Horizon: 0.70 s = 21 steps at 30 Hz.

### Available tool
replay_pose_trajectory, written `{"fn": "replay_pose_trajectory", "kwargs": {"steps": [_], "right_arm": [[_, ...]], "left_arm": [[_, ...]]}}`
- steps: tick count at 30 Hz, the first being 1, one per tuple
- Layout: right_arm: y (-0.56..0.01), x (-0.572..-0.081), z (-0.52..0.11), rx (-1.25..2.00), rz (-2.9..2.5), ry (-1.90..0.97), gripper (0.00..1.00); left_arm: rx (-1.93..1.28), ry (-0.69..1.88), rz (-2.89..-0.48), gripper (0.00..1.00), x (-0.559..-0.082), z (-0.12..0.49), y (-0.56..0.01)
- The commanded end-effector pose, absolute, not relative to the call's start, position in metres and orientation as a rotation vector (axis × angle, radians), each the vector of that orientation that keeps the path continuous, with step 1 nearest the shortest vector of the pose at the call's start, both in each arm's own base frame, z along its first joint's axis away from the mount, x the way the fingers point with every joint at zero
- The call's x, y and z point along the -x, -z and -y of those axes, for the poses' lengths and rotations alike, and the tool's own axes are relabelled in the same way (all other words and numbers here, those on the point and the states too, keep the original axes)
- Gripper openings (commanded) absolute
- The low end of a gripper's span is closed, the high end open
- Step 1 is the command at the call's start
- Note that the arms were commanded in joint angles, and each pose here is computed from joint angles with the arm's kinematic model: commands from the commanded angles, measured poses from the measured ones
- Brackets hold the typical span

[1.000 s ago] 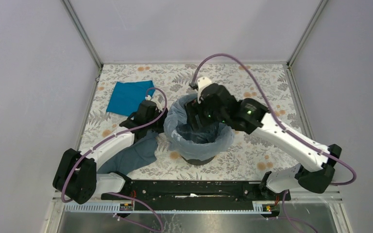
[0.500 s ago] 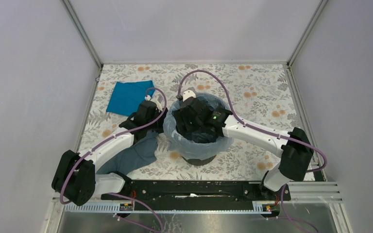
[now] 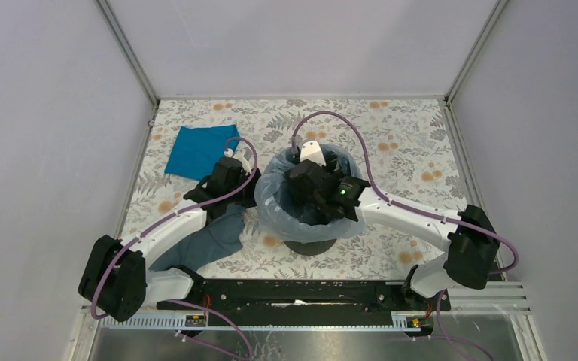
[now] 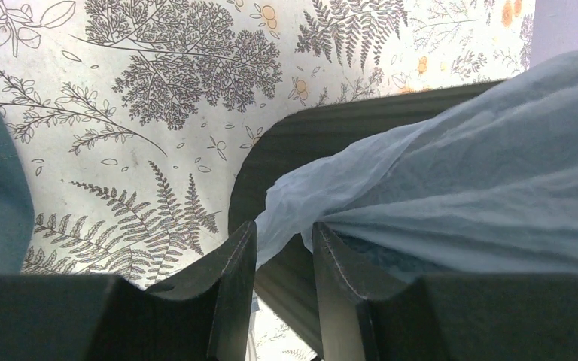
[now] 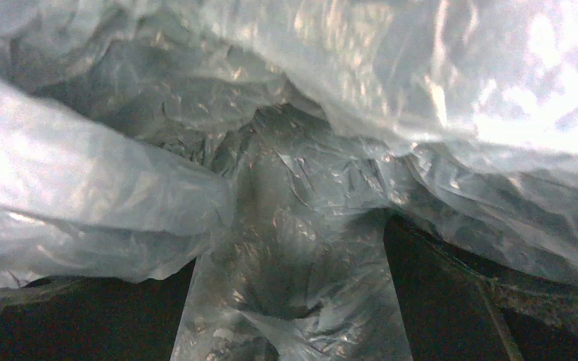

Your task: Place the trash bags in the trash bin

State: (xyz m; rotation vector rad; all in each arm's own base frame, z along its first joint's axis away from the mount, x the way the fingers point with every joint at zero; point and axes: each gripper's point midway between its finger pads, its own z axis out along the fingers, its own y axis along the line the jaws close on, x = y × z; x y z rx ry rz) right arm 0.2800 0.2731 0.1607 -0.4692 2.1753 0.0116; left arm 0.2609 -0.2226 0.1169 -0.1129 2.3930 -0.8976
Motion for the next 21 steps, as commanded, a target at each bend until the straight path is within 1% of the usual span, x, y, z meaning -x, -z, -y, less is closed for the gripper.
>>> {"fn": "replay_pose_trajectory", "kwargs": {"steps": [1, 4, 8, 11, 13, 16, 17, 19, 20, 21], "right_arm": [[-0.181, -0.297, -0.229, 0.411, -2.087, 0.237, 1.00], [-0.175, -0.290, -0.252, 0.468, -2.155, 0.090, 1.00], [-0.169, -0.252, -0.302, 0.591, -2.280, -0.303, 0.99], [-0.168, -0.224, -0.323, 0.646, -2.330, -0.511, 0.95], [-0.162, -0.218, -0.321, 0.653, -2.353, -0.525, 0.90], [-0.140, -0.225, -0.305, 0.624, -2.380, -0.390, 0.86], [-0.134, -0.230, -0.298, 0.612, -2.383, -0.322, 0.83], [-0.123, -0.243, -0.290, 0.590, -2.361, -0.220, 0.73], [-0.117, -0.250, -0.286, 0.569, -2.341, -0.174, 0.70], [-0.108, -0.253, -0.285, 0.572, -2.337, -0.149, 0.69]], "left_arm": [[0.080, 0.947, -2.344, 0.38, -0.264, 0.231, -0.127], [0.079, 0.945, -2.335, 0.39, -0.263, 0.230, -0.130], [0.083, 0.922, -2.326, 0.40, -0.264, 0.226, -0.134], [0.086, 0.917, -2.330, 0.40, -0.264, 0.226, -0.132], [0.091, 0.917, -2.337, 0.40, -0.265, 0.226, -0.130], [0.095, 0.924, -2.340, 0.40, -0.266, 0.228, -0.129], [0.093, 0.926, -2.341, 0.40, -0.266, 0.229, -0.128], [0.095, 0.925, -2.343, 0.40, -0.266, 0.229, -0.127], [0.097, 0.928, -2.345, 0.40, -0.266, 0.230, -0.125], [0.098, 0.933, -2.343, 0.40, -0.266, 0.231, -0.126]]}}
